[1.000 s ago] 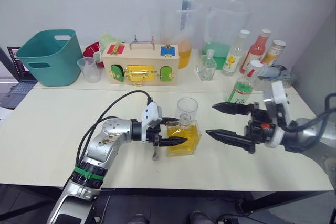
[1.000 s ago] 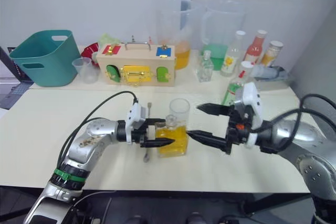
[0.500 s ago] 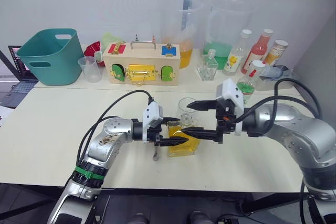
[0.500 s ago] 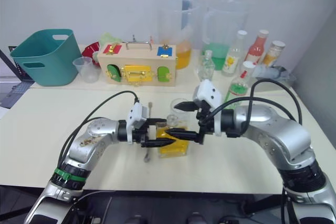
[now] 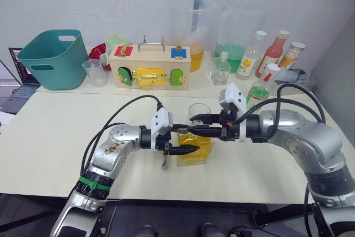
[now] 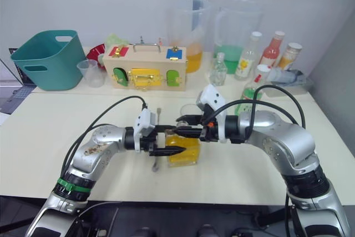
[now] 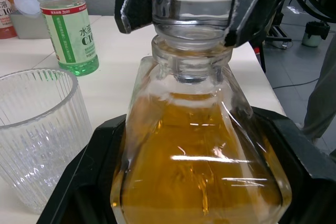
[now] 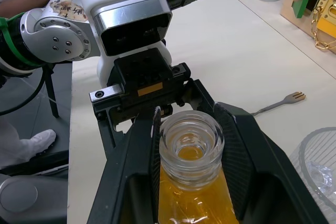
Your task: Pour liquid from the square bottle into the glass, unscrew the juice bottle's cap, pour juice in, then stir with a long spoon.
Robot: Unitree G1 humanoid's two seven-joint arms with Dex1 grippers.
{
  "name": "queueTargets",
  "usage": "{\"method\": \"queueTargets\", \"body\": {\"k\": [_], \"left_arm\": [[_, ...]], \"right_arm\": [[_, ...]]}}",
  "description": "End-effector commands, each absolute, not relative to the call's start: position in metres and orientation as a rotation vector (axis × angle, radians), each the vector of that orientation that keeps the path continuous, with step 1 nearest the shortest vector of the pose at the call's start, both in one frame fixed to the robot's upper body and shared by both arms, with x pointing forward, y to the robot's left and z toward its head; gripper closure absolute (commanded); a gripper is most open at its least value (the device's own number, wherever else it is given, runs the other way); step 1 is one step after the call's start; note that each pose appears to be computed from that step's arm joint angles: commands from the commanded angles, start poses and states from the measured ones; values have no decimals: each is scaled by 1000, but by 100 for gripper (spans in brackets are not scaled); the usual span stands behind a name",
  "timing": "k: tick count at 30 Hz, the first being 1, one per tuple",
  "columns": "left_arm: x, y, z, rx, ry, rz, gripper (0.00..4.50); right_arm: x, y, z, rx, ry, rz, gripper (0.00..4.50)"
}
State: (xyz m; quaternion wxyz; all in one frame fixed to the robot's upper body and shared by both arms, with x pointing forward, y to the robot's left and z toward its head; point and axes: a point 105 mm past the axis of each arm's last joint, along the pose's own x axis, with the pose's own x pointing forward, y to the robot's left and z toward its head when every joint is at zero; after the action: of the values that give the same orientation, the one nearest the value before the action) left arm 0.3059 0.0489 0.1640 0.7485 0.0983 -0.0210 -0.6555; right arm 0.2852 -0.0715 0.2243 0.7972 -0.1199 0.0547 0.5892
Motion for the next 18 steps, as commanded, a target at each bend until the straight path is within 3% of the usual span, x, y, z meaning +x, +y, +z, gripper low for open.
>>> {"method": "queueTargets", "body": {"k": [1,18], "left_arm": [[302,45,170,223,-69,-1449,170],[297,47,151,223,64,-1479,170]], "right_arm": [[283,-72,240,-280,28,1274,343],[262,-66,287,-246,-130,1405,343]]}}
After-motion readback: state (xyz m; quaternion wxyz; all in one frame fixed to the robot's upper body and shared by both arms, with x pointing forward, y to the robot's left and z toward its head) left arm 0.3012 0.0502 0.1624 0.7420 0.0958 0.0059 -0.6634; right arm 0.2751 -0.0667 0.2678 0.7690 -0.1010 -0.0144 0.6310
